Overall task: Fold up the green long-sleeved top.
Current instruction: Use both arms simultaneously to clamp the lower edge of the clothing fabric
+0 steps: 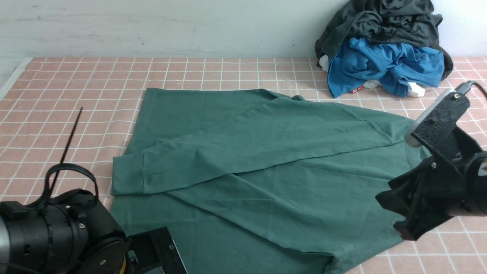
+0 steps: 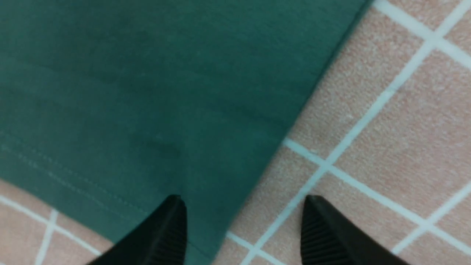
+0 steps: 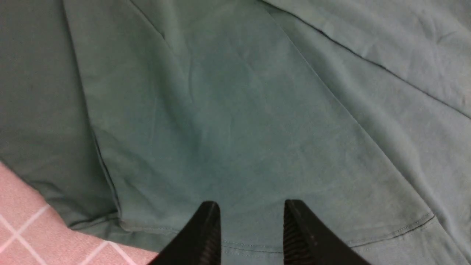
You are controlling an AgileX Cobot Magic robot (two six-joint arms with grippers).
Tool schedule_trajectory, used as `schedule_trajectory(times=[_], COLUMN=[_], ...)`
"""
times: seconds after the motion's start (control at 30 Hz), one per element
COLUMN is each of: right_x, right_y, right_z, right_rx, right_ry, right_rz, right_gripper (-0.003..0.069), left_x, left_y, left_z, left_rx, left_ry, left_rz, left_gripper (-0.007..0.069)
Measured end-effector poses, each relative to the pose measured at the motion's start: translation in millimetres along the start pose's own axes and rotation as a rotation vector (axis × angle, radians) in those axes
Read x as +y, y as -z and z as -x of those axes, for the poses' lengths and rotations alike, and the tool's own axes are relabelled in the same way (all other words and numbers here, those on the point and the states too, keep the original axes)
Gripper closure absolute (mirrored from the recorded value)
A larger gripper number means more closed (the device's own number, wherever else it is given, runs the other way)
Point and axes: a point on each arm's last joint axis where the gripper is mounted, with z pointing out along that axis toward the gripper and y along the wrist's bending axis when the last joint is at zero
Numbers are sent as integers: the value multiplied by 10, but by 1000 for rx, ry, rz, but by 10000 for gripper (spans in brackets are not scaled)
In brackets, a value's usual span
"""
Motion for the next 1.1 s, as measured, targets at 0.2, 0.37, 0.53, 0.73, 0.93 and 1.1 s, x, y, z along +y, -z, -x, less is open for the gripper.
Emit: schedule_trajectory(times=[0.2, 0.37, 0.53, 0.73, 0.93, 1.1], right_x=[15, 20, 24, 47, -78, -196], right_y=[128, 175, 174, 139, -227, -697], right_z=[32, 42, 27, -91, -291, -462], right_rx=[-47, -64, -47, 85, 302, 440], right_ry=[0, 3, 57, 212, 399, 577], right_rz=[-17, -25, -21, 25, 21, 38], right_gripper=[420, 420, 420, 377, 203, 180], left_x=[90, 194, 210, 188, 173, 183], left_y=[-31, 99, 397, 644, 716, 760], left_z=[42, 13, -84, -234, -288, -269], left_rx=[-11, -70, -182, -252, -280, -293], left_ry=[-4, 121, 200, 299, 356, 371], left_rz=[97, 218, 261, 272, 266, 260], left_gripper=[368, 604, 623, 623, 622, 622])
